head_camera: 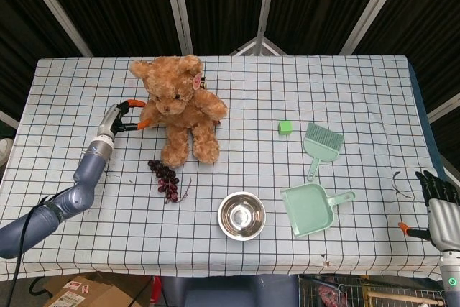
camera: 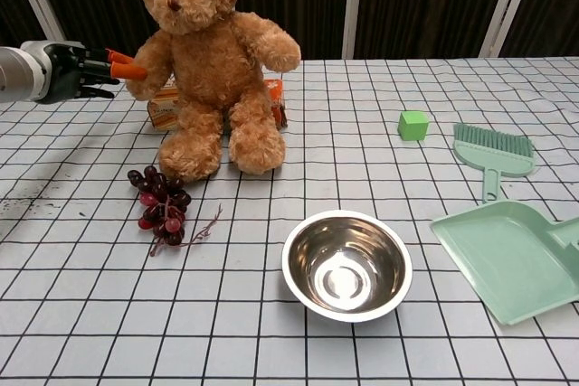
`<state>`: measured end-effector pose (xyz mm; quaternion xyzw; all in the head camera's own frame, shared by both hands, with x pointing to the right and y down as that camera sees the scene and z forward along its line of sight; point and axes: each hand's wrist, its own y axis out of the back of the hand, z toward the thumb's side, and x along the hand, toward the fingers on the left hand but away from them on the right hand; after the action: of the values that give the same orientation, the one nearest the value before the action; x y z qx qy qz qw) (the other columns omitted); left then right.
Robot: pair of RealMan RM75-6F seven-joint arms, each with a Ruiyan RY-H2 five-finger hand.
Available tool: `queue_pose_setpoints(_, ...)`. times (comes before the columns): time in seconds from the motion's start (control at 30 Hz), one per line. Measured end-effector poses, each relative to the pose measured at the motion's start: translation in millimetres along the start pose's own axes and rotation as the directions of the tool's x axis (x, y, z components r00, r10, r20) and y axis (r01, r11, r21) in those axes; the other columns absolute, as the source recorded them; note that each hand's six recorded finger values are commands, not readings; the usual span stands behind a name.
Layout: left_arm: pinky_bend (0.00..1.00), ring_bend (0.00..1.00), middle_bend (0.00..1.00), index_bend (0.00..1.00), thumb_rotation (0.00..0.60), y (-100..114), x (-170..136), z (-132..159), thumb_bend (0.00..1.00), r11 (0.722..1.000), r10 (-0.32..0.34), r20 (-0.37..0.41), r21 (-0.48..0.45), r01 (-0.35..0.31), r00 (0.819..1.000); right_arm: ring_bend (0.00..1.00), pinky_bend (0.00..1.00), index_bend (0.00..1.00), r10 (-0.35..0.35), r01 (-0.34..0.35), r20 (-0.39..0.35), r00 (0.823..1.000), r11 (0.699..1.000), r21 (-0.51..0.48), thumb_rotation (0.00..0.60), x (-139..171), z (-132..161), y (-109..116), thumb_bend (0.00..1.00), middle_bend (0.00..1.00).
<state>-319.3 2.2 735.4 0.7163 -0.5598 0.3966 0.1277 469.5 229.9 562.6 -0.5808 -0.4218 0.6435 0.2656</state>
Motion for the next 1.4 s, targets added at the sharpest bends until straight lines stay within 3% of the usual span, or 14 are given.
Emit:
queue_pose_setpoints(0.43,0.0,0.0,0.4,0.45,0.6,-9,1,6,0.46,1.0,0.011,0.026,0.013,-0.012,1.0,0.0,0.0,0.0,0.001,-0.001,-0.007,1.0,1.0,-0.012,0.6,1,0,1,0.13,0.0)
queue_pose_setpoints(0.67,0.0,0.0,0.39,0.46,0.6,-15,-1,13,0.46,1.0,0.023,0.051,0.017,-0.024,0.998,0.0,0.0,0.0,0.002,-0.002,-0.007,1.0,1.0,-0.011,0.6,1,0,1,0.13,0.0)
queue_pose_setpoints(1.4,0.0,0.0,0.37,0.45,0.6,-20,-2,4,0.46,0.998,0.027,0.014,0.049,-0.028,1.0,0.0,0.0,0.0,-0.004,0.004,-0.003,1.0,1.0,-0.016,0.6,3,-1,2,0.13,0.0)
